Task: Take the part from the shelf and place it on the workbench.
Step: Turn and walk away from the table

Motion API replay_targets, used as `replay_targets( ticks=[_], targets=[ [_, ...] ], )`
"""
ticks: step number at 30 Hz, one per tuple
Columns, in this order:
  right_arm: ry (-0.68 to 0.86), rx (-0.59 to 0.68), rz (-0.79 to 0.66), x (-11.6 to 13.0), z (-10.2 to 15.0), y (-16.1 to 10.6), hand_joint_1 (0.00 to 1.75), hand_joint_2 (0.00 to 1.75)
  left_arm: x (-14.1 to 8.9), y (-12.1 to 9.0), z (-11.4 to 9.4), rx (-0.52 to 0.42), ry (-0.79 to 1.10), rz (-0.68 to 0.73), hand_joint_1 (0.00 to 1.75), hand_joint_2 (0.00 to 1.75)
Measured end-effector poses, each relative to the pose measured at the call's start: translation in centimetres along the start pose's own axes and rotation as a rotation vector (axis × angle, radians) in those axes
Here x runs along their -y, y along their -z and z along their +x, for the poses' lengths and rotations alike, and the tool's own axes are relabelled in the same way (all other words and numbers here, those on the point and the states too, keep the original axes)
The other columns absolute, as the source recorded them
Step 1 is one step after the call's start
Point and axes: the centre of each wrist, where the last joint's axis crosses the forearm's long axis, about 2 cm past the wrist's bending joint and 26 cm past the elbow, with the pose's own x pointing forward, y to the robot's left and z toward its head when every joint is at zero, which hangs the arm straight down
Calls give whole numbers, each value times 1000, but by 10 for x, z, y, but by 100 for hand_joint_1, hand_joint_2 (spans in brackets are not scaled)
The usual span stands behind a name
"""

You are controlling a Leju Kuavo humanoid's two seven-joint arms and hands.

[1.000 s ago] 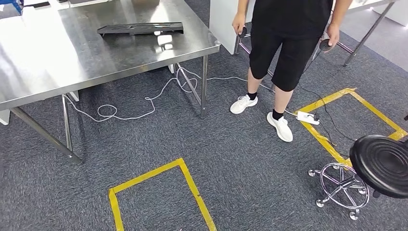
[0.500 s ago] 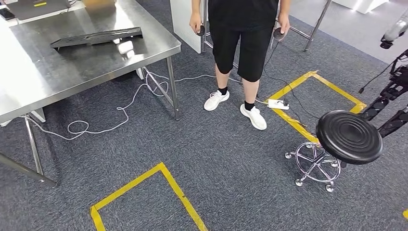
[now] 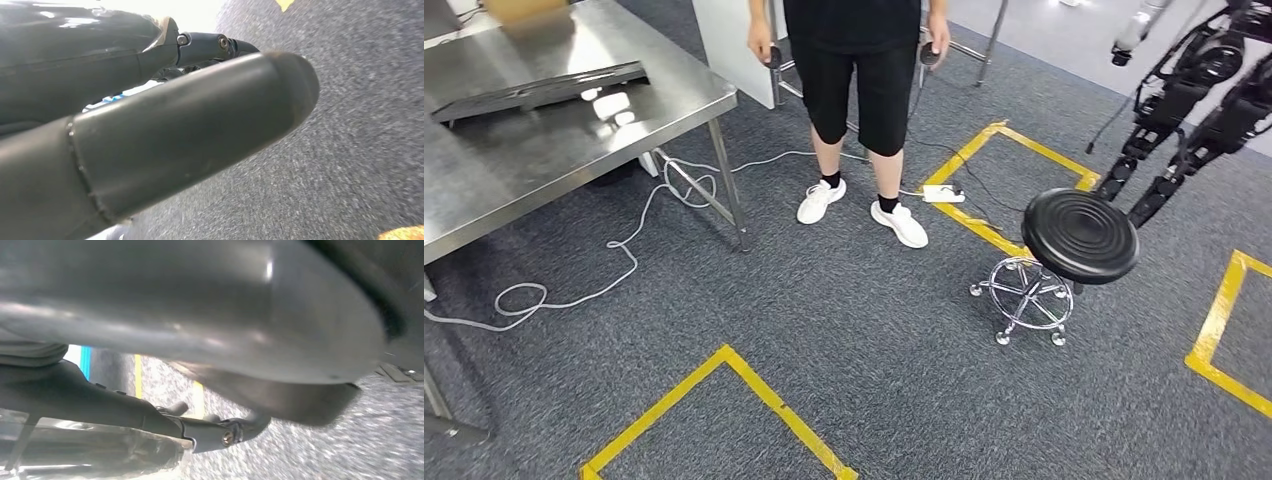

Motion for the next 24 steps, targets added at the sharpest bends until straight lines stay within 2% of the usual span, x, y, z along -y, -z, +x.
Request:
replay_targets(
  ticks=[12,24],
  targets=[
    [4,22,-11,5,7,1,0,0,1,-1,2,12,23,1,0,0],
    [33,-32,24,-3,3,-1,0,0,-3,-1,6,46,71,28,0,0]
  ],
)
